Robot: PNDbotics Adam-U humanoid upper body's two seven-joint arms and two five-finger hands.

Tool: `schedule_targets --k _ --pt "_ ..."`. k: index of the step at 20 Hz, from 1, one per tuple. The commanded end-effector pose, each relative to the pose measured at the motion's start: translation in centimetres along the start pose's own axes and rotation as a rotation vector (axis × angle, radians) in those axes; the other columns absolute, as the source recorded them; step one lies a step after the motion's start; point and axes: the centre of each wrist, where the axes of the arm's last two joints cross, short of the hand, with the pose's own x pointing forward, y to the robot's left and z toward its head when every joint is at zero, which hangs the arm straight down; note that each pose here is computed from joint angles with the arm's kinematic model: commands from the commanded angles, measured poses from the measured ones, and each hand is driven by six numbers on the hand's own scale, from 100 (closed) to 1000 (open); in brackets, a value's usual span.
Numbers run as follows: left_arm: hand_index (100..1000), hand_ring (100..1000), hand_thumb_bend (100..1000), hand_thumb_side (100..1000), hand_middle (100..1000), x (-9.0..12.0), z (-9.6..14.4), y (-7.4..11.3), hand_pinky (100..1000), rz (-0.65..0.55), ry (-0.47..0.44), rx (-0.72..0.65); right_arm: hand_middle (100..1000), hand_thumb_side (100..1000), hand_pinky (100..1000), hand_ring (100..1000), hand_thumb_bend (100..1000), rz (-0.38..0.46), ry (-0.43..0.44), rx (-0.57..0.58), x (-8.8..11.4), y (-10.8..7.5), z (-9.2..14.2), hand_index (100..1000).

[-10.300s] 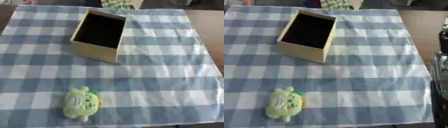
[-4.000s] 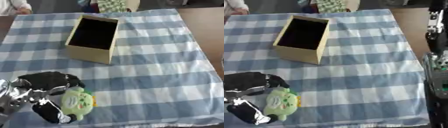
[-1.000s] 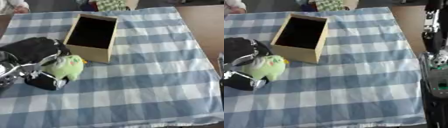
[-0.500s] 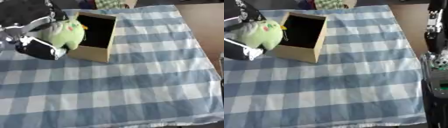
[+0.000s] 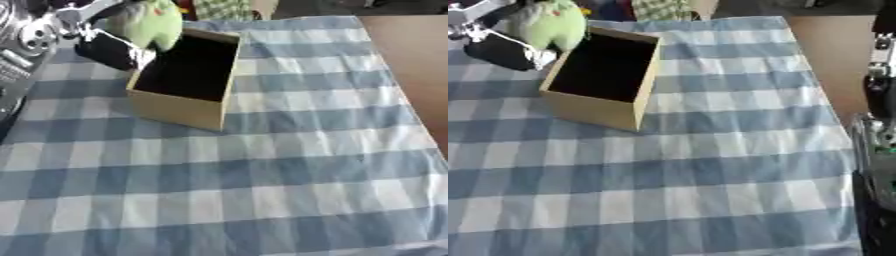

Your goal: Pick up objects on the table and place them in the box.

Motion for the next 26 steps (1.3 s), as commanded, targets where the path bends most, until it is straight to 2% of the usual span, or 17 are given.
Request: schedule_targets --k 1,9,21,24,26 --pt "653 471 100 386 606 -0.6 -1.5 0.6 205 0.009 0.011 0.051 579 748 775 603 100 -0.005 -0.036 -0.004 0.3 -0.1 -0.8 771" --pt "635 453 100 390 581 -0.5 -4.3 -0.2 183 0.003 -0.065 0.107 577 751 773 601 100 -0.025 -0.048 -0.014 0.4 0.4 -1.3 771" --pt "630 455 100 393 582 -1.2 -6.9 -4.1 193 -0.025 -0.058 0.057 575 753 771 599 100 -0.051 -0.064 -0.024 0.4 0.9 -1.8 771" --pt "638 466 100 375 591 -1.0 -7.2 -4.5 208 -0.019 -0.073 0.058 575 753 771 599 100 -0.053 -0.063 -0.026 0.5 1.0 -1.8 771" --pt "652 483 100 330 606 -0.8 -7.3 -4.7 232 -0.026 -0.080 0.053 575 753 771 599 100 -0.055 -0.062 -0.026 0.5 1.0 -1.8 771"
